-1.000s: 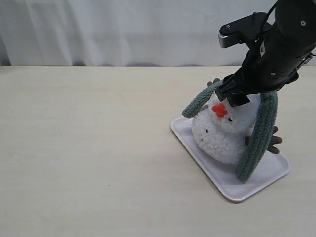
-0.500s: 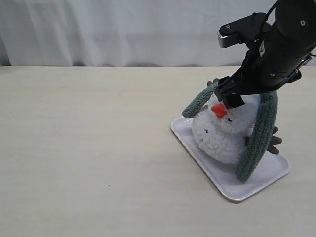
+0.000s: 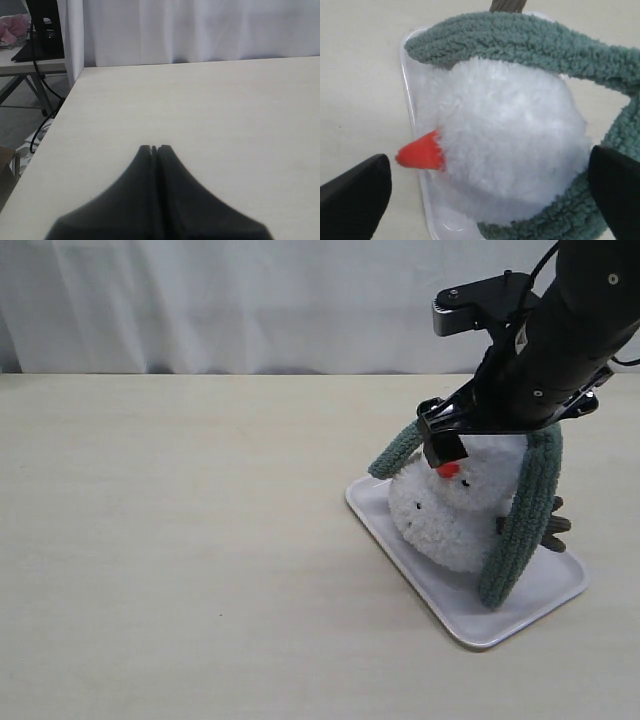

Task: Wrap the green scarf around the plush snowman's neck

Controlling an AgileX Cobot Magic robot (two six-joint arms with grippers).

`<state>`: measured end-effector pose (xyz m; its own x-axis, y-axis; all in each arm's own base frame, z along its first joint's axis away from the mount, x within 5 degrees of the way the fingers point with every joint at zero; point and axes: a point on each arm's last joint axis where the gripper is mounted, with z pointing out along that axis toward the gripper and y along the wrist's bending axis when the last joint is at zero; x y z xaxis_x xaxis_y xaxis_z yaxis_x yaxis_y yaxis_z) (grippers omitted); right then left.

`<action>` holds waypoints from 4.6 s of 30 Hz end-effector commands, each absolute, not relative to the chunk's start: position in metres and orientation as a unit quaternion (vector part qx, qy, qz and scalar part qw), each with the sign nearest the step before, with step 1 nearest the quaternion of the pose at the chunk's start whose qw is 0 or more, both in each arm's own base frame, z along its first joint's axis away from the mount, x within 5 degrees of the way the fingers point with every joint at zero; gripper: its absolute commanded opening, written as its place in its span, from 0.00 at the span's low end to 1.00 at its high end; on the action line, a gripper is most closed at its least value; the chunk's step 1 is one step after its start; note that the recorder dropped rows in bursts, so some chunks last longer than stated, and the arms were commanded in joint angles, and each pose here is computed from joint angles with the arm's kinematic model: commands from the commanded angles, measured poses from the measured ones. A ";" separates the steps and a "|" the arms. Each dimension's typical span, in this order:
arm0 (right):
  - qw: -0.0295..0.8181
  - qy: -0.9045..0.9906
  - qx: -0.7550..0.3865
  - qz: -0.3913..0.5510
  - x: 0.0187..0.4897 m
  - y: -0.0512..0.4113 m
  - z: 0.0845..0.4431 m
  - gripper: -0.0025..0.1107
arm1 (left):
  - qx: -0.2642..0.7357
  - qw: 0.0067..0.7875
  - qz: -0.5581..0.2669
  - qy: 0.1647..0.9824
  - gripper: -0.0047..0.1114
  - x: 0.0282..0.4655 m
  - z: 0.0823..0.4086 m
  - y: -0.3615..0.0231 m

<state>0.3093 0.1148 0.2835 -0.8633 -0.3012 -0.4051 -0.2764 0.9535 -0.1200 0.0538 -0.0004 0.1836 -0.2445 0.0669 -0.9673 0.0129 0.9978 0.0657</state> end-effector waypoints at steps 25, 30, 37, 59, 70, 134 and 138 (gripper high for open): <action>0.160 0.968 -0.195 -0.001 0.330 0.111 0.242 0.99 | 0.025 0.619 0.023 0.785 0.04 0.054 0.184 0.000; 0.146 0.969 -0.198 -0.004 0.328 0.110 0.232 0.98 | 0.025 0.619 0.023 0.785 0.04 0.054 0.184 0.000; 0.133 0.971 -0.200 -0.005 0.333 0.112 0.219 0.81 | 0.025 0.619 0.023 0.785 0.04 0.054 0.184 0.000; 0.126 0.981 -0.101 0.109 0.333 0.131 0.217 0.06 | 0.025 0.619 0.023 0.785 0.04 0.054 0.184 0.000; 0.133 0.984 -0.042 0.113 0.335 0.132 0.217 0.06 | 0.025 0.619 0.023 0.785 0.04 0.054 0.184 0.000; 0.209 0.972 -0.100 -0.034 0.271 0.080 0.358 0.10 | 0.025 0.619 0.023 0.785 0.04 0.054 0.184 0.000; 0.180 0.979 -0.090 -0.031 0.271 0.073 0.318 0.06 | 0.025 0.619 0.023 0.785 0.04 0.054 0.184 0.000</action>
